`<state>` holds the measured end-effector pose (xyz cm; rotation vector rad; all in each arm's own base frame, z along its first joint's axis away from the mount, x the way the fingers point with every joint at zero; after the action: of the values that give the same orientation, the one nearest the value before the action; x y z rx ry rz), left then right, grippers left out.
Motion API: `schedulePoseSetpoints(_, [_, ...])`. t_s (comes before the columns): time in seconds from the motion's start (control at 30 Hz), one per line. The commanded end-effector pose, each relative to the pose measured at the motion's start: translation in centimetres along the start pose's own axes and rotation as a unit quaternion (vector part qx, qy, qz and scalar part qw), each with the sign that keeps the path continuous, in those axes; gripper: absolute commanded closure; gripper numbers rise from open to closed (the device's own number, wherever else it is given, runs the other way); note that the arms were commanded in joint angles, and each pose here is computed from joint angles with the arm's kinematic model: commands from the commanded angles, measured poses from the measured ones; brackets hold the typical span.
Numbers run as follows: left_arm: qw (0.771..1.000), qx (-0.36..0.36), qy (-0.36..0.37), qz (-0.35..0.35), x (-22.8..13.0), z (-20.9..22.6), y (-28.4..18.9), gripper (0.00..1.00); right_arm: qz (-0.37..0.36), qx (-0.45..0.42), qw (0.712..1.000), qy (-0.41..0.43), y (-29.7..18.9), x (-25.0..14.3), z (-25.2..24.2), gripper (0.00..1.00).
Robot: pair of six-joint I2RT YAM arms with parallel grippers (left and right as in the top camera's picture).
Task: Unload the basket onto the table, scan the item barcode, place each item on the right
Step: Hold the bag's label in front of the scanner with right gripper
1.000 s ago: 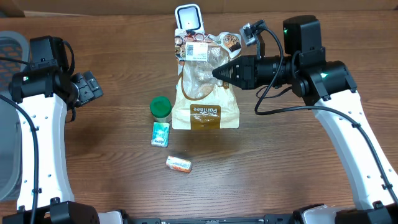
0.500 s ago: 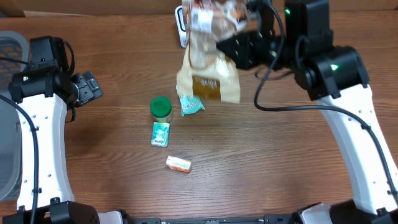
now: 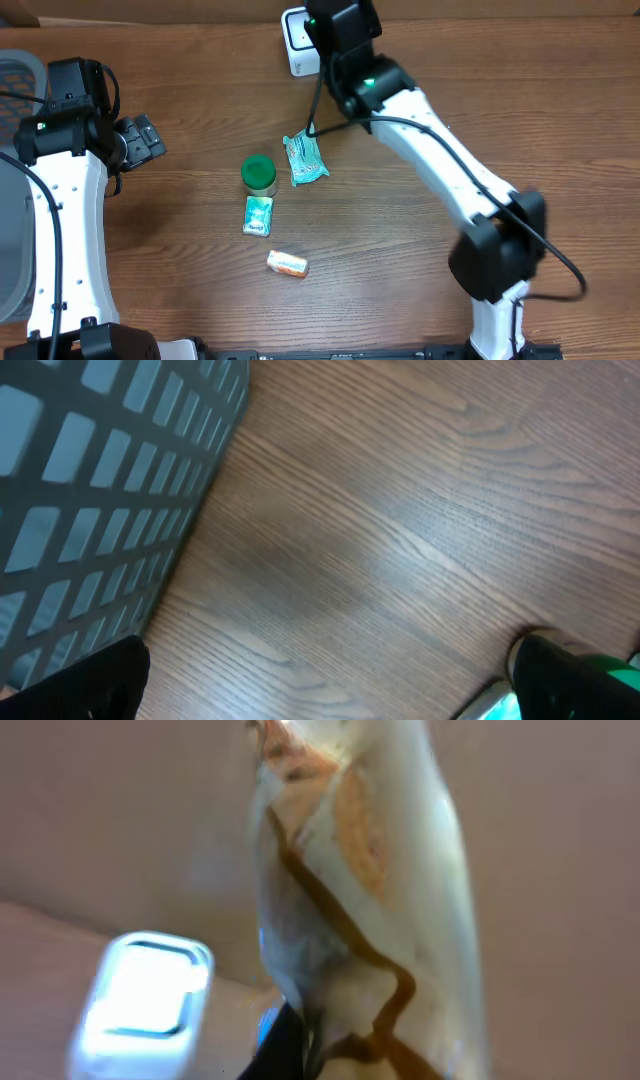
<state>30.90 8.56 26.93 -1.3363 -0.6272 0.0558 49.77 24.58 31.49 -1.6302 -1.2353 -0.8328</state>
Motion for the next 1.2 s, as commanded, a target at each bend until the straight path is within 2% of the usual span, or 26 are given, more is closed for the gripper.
schedulePoseSetpoints(0.0, [1.000, -0.002, 0.011, 0.002, 0.0, -0.1, 0.2, 0.01, 0.004, -0.077, 0.989, -0.129, 1.7, -0.7, -0.1, 0.96])
schedulePoseSetpoints(0.2, [1.000, -0.002, 0.011, 0.002, 0.0, -0.1, 0.2, 0.00, 0.009, -0.058, 0.971, -0.230, 4.5, -3.9, 3.1, 0.96])
schedulePoseSetpoints(0.33, [1.000, -0.002, 0.011, 0.002, 0.0, -0.1, 0.2, 0.00, 0.018, -0.019, 0.943, -0.331, 6.4, -7.1, 5.7, 0.96])
schedulePoseSetpoints(0.6, [1.000, -0.002, 0.011, 0.002, 0.0, -0.1, 0.2, 0.00, 0.004, -0.005, 0.925, -0.380, 7.5, -8.4, 7.2, 0.96])
schedulePoseSetpoints(1.17, [1.000, -0.002, 0.011, 0.002, 0.0, -0.1, 0.2, 0.00, 0.007, -0.004, 0.926, -0.377, 7.7, -8.6, 7.0, 0.96])
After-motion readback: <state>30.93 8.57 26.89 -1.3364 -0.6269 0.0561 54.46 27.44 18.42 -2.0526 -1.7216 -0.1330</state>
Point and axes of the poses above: each gripper's point midway between its finger pads, its own y axis out along the fingers, its own z axis along the line the jaws close on, x = y × z, the point moved 7 cm from there along -y, back along the fingers, and after that the axes turned 7 degrees about y, right-handed, at the moved point
